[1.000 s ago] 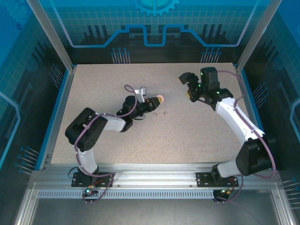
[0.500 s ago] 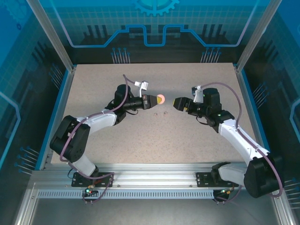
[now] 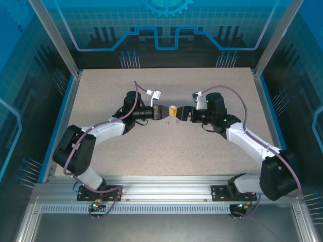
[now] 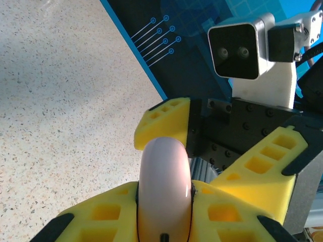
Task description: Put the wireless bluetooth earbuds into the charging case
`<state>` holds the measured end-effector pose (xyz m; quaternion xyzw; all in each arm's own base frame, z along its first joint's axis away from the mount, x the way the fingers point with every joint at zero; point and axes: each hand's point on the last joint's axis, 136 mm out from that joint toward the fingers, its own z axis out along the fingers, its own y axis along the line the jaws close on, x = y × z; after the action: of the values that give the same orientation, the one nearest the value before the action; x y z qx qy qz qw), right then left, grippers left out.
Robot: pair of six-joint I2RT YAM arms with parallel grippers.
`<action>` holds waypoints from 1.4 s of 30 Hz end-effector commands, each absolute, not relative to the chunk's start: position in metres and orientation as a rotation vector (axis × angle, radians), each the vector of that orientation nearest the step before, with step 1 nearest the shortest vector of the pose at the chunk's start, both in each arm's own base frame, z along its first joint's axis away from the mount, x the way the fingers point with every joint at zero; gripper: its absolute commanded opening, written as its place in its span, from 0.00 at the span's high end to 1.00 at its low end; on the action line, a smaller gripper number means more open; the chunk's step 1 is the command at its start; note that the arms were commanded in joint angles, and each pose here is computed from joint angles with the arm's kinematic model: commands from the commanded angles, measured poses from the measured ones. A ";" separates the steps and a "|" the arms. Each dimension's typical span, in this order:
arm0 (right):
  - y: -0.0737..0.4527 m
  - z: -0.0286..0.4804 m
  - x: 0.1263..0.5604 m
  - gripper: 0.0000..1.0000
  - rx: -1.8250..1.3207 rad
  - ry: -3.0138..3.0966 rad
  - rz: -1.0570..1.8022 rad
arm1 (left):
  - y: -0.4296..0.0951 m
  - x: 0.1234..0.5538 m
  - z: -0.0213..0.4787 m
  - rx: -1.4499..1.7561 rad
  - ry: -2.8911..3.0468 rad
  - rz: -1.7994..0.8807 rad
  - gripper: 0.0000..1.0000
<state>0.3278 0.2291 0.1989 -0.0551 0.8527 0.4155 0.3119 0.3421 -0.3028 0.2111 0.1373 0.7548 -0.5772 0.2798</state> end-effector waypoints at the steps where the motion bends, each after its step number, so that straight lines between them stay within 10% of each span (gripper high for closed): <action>1: 0.230 0.206 0.342 0.20 -0.148 2.216 1.047 | -0.301 0.336 0.238 0.443 1.941 -1.566 1.00; 11: 0.185 0.147 0.353 0.25 0.101 2.327 1.007 | -0.300 0.330 0.253 0.465 1.895 -1.571 1.00; 42: 0.236 0.226 0.333 0.49 -0.113 2.203 1.101 | -0.297 0.332 0.246 0.437 1.907 -1.550 1.00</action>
<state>0.3299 0.2328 0.2214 -0.0432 0.8425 0.4239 0.3295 0.3360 -0.2992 0.2386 0.1559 0.7332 -0.5877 0.3047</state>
